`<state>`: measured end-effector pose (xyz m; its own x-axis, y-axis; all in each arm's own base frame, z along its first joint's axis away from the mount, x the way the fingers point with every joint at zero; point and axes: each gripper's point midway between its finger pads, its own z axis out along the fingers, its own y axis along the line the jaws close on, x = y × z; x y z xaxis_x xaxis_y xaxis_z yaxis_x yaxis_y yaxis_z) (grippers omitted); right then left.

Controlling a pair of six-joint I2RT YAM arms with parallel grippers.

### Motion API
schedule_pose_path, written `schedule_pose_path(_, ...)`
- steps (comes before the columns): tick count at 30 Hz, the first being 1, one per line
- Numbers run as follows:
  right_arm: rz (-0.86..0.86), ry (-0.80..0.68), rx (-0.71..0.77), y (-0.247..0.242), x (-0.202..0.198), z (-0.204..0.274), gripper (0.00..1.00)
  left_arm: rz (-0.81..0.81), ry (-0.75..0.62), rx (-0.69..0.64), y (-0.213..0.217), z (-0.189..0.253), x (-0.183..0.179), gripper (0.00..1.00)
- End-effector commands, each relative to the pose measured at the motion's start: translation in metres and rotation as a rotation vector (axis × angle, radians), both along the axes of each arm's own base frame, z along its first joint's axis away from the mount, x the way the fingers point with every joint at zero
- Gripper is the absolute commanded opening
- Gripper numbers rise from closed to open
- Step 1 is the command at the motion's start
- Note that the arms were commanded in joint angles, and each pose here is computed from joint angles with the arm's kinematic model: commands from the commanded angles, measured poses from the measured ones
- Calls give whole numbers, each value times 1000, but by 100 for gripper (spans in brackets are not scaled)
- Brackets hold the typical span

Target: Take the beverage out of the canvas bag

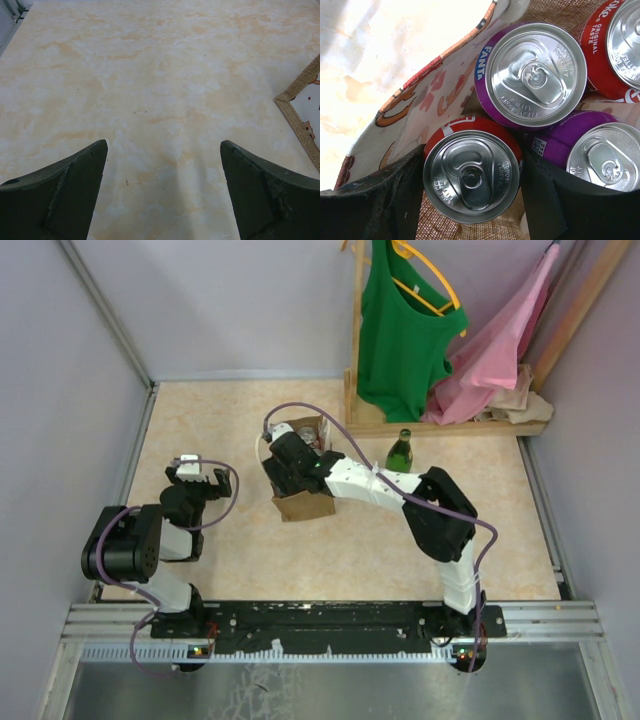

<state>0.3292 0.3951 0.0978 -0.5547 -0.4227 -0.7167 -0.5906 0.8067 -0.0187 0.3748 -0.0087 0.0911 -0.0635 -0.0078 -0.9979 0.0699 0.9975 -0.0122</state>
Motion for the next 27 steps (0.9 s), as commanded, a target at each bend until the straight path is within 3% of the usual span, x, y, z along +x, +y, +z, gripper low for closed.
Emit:
schedule_pose_path(1,32,-18,-37,-3,-6,9,0,-11,-19,2,-2,5,4,100)
schedule_pose_path(15,58,-342,217,-9,-3,188,0,-10,-18,5,-1,5,3,100)
schedule_pose_path(27,-78,-673,391,-75,-13,334,0,-9,-18,3,-1,5,3,100)
